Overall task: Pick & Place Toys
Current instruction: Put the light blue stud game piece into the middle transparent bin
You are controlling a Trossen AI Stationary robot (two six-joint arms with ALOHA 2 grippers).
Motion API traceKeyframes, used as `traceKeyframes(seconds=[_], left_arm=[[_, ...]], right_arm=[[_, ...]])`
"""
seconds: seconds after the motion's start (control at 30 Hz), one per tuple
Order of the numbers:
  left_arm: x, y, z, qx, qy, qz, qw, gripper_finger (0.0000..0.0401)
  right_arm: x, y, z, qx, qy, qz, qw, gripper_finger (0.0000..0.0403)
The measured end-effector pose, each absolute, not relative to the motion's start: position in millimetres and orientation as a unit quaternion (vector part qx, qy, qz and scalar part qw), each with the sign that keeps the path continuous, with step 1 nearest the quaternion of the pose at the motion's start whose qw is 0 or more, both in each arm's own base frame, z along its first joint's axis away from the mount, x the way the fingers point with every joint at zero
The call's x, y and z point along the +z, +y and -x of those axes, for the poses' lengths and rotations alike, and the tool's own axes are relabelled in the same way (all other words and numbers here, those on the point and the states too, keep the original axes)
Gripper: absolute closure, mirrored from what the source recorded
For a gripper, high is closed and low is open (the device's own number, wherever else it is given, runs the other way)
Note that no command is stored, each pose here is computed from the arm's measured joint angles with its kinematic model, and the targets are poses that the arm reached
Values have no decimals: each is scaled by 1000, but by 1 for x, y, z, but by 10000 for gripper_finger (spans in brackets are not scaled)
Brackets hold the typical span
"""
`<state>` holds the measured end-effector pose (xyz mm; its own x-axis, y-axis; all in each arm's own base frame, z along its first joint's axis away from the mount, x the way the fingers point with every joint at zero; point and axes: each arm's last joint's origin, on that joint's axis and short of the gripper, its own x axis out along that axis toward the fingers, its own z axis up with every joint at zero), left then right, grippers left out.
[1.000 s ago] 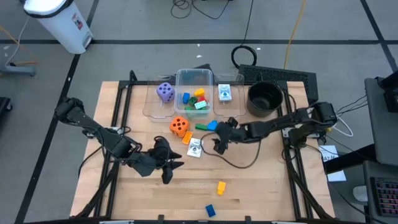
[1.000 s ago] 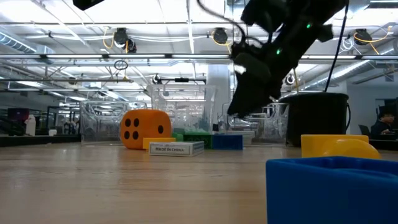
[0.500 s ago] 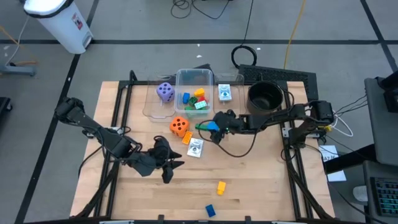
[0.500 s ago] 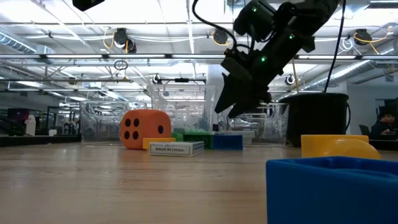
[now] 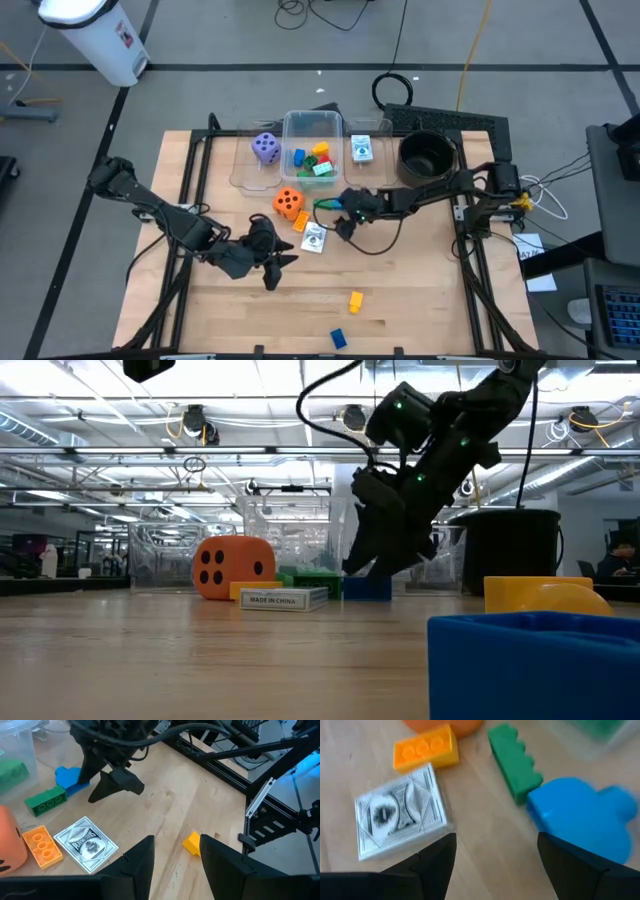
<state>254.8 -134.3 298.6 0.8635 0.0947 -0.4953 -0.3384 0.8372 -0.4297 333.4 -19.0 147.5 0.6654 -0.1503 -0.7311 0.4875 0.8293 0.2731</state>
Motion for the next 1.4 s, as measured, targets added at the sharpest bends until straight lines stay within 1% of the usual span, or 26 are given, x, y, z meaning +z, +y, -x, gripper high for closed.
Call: traceKeyframes(seconds=[0.23,0.33,0.4,0.53,0.67,0.87,1.1,1.2,1.4], left_arm=[[298,-134,-255,116,235,257,930,240],[298,-134,-255,117,237,256,930,240],[298,-134,-254,118,239,253,930,240],[297,-134,-254,119,242,252,930,240],[297,-134,-254,119,242,251,930,240],[297,-134,-254,119,242,251,930,240],[297,-134,-254,120,240,255,929,240],[297,-134,-254,120,240,256,929,240],[297,-134,-254,122,239,263,927,240]], right_arm=[[147,3,-332,-94,403,-276,867,144],[148,17,-332,-76,404,-267,872,150],[150,24,-331,-80,397,-242,882,155],[156,27,-330,-116,375,-190,900,164],[158,23,-330,-171,356,-164,904,175],[151,11,-331,-273,324,-184,887,190],[153,-10,-330,-342,288,-217,868,201],[153,-16,-330,-354,280,-232,862,205],[136,-17,-333,-354,302,-254,848,215]])
